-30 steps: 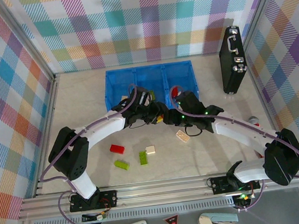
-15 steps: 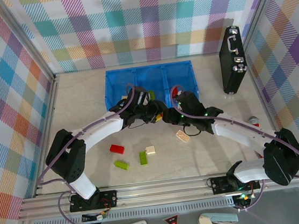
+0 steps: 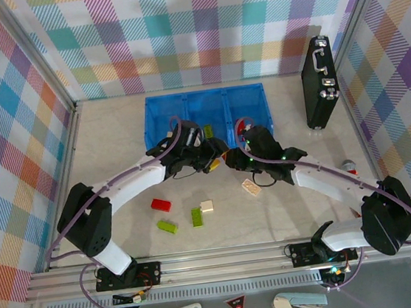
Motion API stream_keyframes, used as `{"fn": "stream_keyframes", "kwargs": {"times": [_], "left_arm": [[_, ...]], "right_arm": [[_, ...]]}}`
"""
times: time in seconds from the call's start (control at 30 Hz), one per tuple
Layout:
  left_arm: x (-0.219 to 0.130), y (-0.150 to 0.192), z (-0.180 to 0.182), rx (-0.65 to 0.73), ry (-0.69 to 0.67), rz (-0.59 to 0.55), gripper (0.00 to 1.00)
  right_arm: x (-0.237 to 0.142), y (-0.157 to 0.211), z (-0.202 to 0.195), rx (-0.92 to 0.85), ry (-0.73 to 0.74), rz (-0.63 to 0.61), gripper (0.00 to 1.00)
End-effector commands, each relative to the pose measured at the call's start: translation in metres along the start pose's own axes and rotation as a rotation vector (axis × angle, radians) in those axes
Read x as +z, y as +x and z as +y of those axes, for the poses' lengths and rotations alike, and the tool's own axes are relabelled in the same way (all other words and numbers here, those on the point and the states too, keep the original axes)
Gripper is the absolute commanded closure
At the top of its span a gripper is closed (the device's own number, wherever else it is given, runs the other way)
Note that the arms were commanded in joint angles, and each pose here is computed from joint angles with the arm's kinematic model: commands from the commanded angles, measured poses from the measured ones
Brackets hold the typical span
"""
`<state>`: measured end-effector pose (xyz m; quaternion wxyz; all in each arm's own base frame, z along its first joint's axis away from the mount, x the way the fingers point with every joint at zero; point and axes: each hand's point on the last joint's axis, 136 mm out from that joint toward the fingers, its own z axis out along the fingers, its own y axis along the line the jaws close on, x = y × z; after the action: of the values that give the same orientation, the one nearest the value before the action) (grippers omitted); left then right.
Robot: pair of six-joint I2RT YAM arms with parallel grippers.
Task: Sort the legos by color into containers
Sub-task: Place the lego in the container.
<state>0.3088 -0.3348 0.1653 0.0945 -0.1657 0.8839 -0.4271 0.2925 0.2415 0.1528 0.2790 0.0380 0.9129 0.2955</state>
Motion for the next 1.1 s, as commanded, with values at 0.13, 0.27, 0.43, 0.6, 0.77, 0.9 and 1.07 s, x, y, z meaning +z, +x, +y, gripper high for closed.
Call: {"fn": "stream_keyframes", "kwargs": {"times": [0.13, 0.27, 0.43, 0.6, 0.77, 0.9, 1.07], "left_arm": [[-0.042, -0.006, 0.022, 0.08, -0.132, -0.056, 0.41], [-0.06, -0.013, 0.042, 0.115, -0.219, -0.091, 0.4], [-0.088, -0.022, 0.069, 0.151, -0.331, -0.146, 0.4], [-0.108, -0.026, 0.086, 0.153, -0.389, -0.184, 0.4], [-0.122, -0.028, 0.096, 0.165, -0.438, -0.209, 0.39], [-0.132, -0.03, 0.102, 0.166, -0.463, -0.235, 0.39], [-0.143, -0.029, 0.108, 0.157, -0.468, -0.25, 0.39]], "right_arm": [[-0.005, -0.025, -0.028, -0.073, 0.138, -0.007, 0.63], [-0.002, -0.041, -0.043, -0.112, 0.195, 0.02, 0.63], [0.004, -0.065, -0.067, -0.141, 0.28, 0.063, 0.63], [0.019, -0.088, -0.088, -0.149, 0.339, 0.105, 0.63], [0.044, -0.114, -0.103, -0.179, 0.398, 0.143, 0.63], [0.066, -0.136, -0.112, -0.199, 0.43, 0.142, 0.64], [0.092, -0.159, -0.124, -0.223, 0.469, 0.143, 0.64]]}}
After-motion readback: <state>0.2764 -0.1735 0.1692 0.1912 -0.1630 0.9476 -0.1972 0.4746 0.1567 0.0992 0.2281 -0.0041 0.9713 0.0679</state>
